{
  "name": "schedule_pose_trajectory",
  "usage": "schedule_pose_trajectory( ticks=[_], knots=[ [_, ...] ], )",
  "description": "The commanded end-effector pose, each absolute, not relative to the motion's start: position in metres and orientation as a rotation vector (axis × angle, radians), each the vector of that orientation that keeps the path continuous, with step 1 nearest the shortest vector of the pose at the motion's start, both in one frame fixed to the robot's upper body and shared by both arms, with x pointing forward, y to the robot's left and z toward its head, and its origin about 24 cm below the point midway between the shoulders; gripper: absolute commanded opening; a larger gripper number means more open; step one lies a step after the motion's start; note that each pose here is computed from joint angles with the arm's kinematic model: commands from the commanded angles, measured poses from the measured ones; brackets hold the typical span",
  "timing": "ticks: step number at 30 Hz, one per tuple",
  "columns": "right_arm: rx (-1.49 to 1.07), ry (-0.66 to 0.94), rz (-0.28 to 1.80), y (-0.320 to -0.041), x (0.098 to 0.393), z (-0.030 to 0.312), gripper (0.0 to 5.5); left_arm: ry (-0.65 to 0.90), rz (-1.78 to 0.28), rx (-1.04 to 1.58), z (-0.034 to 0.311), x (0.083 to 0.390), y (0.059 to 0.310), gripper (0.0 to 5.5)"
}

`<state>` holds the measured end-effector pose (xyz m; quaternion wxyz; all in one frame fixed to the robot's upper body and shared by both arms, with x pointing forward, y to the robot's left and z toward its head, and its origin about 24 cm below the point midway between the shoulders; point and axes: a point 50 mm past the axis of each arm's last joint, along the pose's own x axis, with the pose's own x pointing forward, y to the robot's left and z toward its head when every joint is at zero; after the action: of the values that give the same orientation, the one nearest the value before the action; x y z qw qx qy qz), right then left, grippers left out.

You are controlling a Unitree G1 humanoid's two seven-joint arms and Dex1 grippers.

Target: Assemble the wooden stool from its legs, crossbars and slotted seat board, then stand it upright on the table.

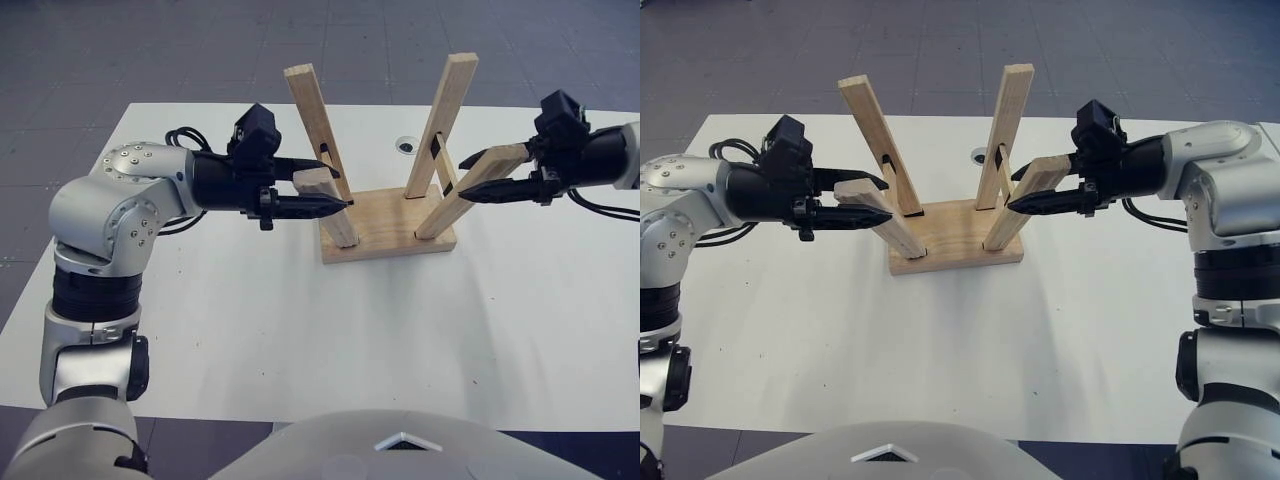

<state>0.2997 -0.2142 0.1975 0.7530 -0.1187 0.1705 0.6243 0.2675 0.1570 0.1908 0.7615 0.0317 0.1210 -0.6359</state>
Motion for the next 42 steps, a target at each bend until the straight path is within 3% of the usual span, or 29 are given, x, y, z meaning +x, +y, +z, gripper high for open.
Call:
schedule_pose_trajectory(
  ticks=[1,3,10,19,29,42],
  knots=[
    [-0.263,0.383,1.343,-0.212,0.301,0.196,1.80,0.287,-1.409,0.062,0.192,0.262,0.160,1.89],
    [-0.235,0.391,1.354,-0.205,0.296,0.191,1.54,0.288,-1.405,0.055,0.194,0.262,0.163,1.58],
    [-0.154,0.380,1.423,-0.174,0.276,0.188,1.43,0.317,-1.336,0.096,0.190,0.264,0.169,1.51],
    [-0.113,0.373,1.290,-0.182,0.282,0.197,1.43,0.320,-1.284,0.069,0.181,0.249,0.179,1.51],
    [-0.036,0.640,1.310,-0.188,0.267,0.181,1.43,0.446,-1.257,-0.134,0.167,0.230,0.188,1.51],
    [0.529,0.869,1.342,-0.179,0.269,0.180,1.43,0.659,-1.451,-0.323,0.170,0.218,0.186,1.51]
  ],
)
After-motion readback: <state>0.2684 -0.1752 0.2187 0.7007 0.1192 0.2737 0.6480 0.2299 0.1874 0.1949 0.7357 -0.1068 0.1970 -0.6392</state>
